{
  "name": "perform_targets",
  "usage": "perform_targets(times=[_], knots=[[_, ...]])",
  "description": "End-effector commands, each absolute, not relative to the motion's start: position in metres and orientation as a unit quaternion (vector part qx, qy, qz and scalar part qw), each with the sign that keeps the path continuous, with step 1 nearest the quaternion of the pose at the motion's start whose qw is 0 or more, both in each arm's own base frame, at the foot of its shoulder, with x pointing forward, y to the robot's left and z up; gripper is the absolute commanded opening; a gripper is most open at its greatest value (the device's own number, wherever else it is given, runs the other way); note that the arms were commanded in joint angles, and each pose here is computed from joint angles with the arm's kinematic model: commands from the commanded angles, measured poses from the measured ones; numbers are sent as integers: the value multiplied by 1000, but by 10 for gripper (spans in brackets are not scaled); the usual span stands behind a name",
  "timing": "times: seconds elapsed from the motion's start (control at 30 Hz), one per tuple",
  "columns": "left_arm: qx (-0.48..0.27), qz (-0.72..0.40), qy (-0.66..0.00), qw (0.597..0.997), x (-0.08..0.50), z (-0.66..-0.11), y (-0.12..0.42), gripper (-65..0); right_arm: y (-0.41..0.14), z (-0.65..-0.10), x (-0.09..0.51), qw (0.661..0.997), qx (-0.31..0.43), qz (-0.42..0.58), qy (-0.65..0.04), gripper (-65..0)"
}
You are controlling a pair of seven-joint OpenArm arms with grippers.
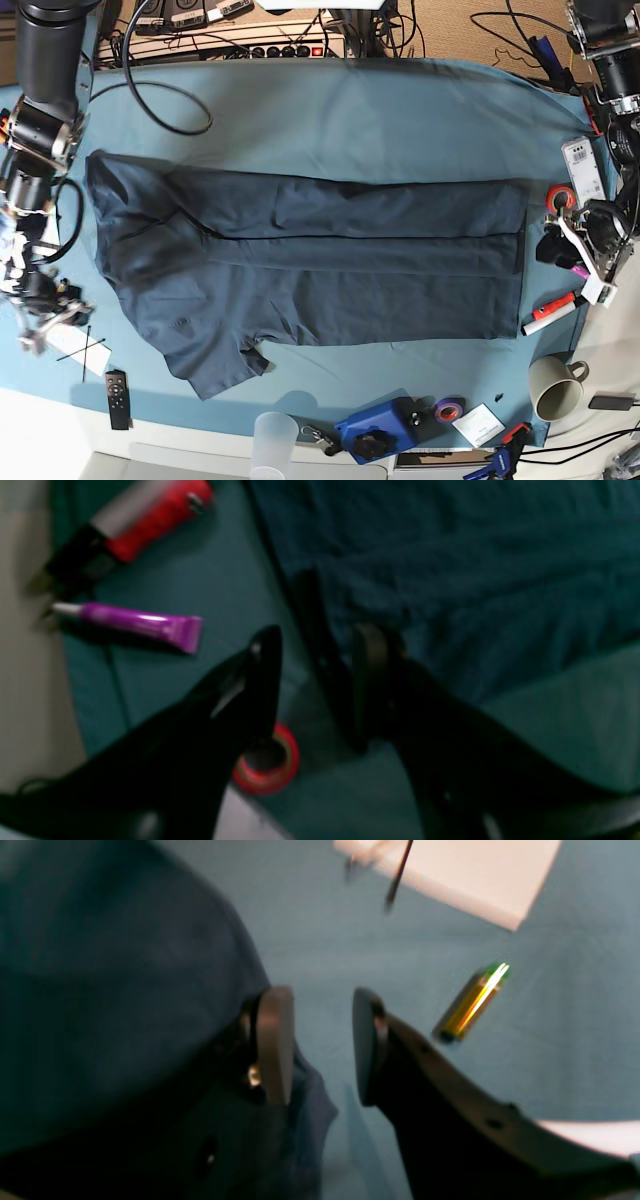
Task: Fold the T-shirt properly
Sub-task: 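Open both grippers and raise them off the folded shirt, then grasp the folded edge at each side with both grippers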
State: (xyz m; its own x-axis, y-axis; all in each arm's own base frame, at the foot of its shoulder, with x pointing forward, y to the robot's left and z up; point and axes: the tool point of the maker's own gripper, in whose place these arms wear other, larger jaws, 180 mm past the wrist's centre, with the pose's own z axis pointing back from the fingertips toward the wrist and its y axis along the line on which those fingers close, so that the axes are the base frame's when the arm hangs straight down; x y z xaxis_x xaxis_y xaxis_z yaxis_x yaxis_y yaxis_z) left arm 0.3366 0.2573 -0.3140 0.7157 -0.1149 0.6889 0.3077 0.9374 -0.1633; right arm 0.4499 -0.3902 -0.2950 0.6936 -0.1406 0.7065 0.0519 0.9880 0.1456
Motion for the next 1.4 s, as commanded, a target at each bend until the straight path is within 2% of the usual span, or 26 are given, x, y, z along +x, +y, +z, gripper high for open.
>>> perform_targets(times=[0.0,0.27,0.33,0.43,0.6,0.67,0.83,1.03,1.23,1.37], knots=[[-129,-120,-380,908,344,-297,262,-407,-407,-259,455,901,59,-63,-425,-450],[-147,-135,-354,914,324,-306,250,-407,-417,-242,394,899,196,-84,-382,-449],[-144,-147,-354,913,317,-305,245,-407,-424,-231,386,884,220,-95,-402,-449],[-133,-169,-350,911,303,-304,237,-407,-437,-231,369,878,224,-108,-409,-449],[-100,-203,-328,917,271,-312,228,-407,-452,-271,325,906,202,-127,-349,-449],[-101,-210,-315,920,258,-317,224,-407,-449,-284,310,906,215,-135,-338,-449],[-101,-210,-297,926,232,-324,222,-407,-443,-299,285,881,264,-171,-352,-450],[-99,-154,-318,930,215,-321,233,-407,-437,-306,272,828,319,-227,-401,-449],[-125,-92,-346,925,205,-318,236,-407,-421,-314,275,809,350,-236,-409,-432],[-126,-90,-354,922,207,-316,236,-407,-419,-317,275,811,350,-236,-404,-432]])
